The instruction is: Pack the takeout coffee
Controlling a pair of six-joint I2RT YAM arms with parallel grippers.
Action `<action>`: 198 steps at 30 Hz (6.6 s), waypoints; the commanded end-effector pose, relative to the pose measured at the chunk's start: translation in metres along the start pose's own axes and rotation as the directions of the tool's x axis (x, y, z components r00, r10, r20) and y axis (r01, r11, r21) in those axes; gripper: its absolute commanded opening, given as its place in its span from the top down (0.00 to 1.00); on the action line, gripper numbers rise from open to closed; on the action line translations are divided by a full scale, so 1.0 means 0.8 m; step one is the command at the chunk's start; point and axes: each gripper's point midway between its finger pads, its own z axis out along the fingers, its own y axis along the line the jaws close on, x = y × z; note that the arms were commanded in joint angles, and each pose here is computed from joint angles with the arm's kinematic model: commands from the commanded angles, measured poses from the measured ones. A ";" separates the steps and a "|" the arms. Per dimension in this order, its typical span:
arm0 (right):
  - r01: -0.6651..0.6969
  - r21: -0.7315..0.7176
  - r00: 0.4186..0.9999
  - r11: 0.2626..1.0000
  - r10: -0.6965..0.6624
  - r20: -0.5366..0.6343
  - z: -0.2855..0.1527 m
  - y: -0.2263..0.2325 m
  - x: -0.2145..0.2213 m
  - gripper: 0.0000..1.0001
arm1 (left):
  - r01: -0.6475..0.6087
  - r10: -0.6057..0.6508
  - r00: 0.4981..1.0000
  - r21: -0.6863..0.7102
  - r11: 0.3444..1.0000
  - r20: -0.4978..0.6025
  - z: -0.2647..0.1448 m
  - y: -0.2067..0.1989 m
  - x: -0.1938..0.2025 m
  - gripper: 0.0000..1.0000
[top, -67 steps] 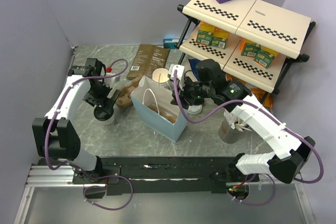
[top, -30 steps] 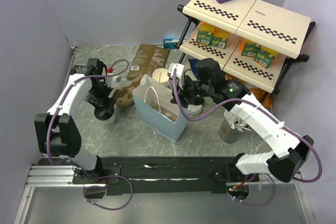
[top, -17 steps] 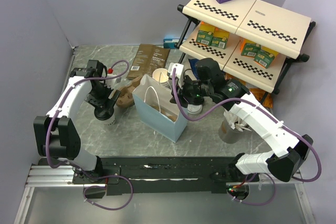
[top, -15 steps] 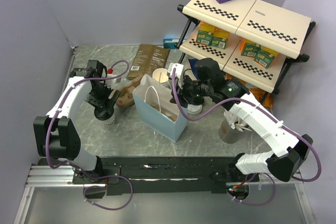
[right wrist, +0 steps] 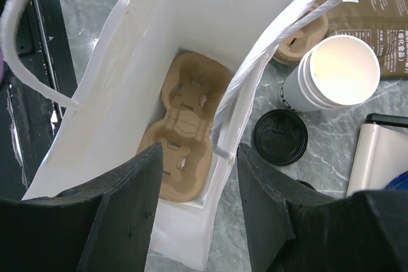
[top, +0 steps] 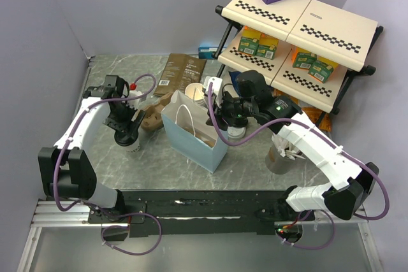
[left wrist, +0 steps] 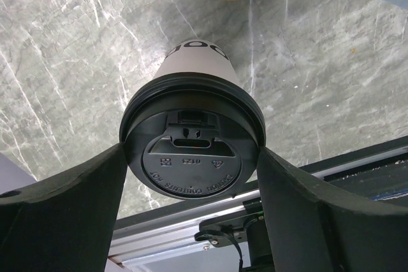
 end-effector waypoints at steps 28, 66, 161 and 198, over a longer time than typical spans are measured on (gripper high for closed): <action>0.030 0.016 0.998 0.999 -0.031 0.059 -0.007 -0.008 -0.029 0.43 | -0.056 0.056 0.998 0.038 0.998 0.001 -0.027 -0.018 0.027 0.71; 0.097 -0.010 0.995 0.995 -0.097 -0.037 -0.003 -0.028 -0.045 1.00 | 0.011 0.084 0.564 -0.109 0.994 0.821 -0.334 -0.028 -0.126 0.99; 0.210 0.231 0.937 0.950 -0.263 0.230 -0.009 0.022 -0.090 1.00 | -0.789 0.377 0.410 0.115 0.604 0.830 -0.195 -0.277 -0.071 0.99; 0.295 0.399 0.877 0.869 -0.411 0.248 -0.023 0.038 -0.091 1.00 | -0.892 0.814 0.035 -0.350 0.288 0.580 -0.118 -0.324 -0.050 0.99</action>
